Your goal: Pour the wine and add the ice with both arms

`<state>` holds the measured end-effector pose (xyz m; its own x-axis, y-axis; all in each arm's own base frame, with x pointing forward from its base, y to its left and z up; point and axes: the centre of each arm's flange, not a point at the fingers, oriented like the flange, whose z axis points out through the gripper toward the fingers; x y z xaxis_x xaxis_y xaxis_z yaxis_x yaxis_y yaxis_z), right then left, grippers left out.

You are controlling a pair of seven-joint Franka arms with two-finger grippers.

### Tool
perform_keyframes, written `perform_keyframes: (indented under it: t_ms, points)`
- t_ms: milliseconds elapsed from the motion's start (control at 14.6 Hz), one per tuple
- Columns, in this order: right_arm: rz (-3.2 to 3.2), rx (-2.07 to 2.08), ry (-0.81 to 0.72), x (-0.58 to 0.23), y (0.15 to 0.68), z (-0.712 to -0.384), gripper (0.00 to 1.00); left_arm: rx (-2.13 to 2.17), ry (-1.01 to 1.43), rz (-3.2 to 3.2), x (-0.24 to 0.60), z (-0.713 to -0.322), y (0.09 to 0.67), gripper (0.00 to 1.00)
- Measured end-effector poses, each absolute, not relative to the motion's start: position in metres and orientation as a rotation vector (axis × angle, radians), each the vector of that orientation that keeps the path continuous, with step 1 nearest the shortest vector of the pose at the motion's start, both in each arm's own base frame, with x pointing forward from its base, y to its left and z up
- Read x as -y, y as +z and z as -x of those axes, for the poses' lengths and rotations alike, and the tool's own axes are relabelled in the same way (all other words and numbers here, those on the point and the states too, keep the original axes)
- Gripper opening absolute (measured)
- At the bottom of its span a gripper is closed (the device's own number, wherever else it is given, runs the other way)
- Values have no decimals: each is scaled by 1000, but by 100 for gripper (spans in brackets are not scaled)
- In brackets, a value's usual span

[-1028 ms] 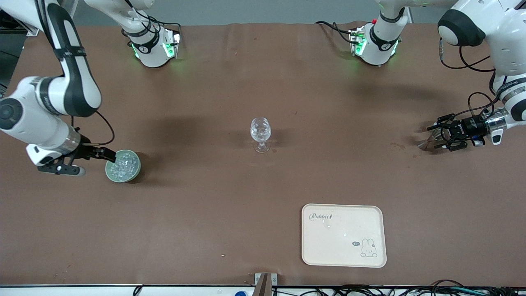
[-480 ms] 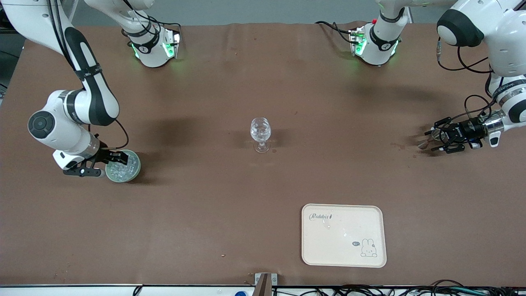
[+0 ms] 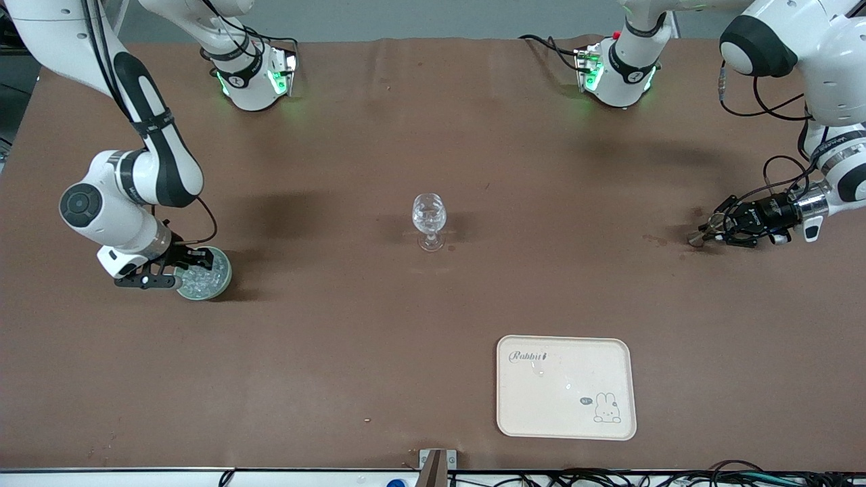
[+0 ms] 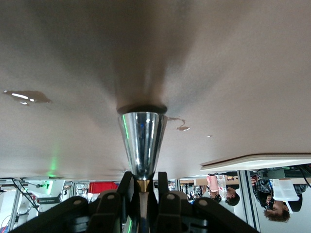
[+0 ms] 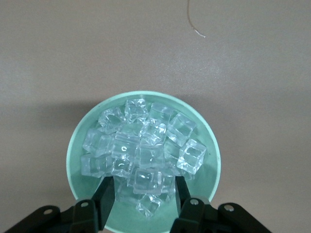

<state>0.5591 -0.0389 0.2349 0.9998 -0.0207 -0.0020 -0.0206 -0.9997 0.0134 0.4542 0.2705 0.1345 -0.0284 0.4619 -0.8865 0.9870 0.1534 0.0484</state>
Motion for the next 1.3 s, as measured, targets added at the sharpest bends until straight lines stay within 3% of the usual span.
perform_keyframes:
  t_ms: [480, 891, 1097, 1165, 1302]
  points:
    - [-3126, 35, 3, 41, 225, -559, 54, -1443, -826, -1377, -250, -488, 215, 24]
    - [-3127, 32, -1, 41, 224, -559, 52, -1249, -968, -1426, -145, -539, 296, 24]
    - [-3127, 31, -2, 40, 224, -559, 39, -1167, -1015, -1501, -79, -557, 313, 24]
    - [-3127, 30, -1, 40, 224, -559, 27, -1151, -1017, -1540, -56, -563, 316, 24]
    - [-3127, 30, 0, 40, 224, -559, 27, -1164, -1025, -1595, 1, -575, 324, 24]
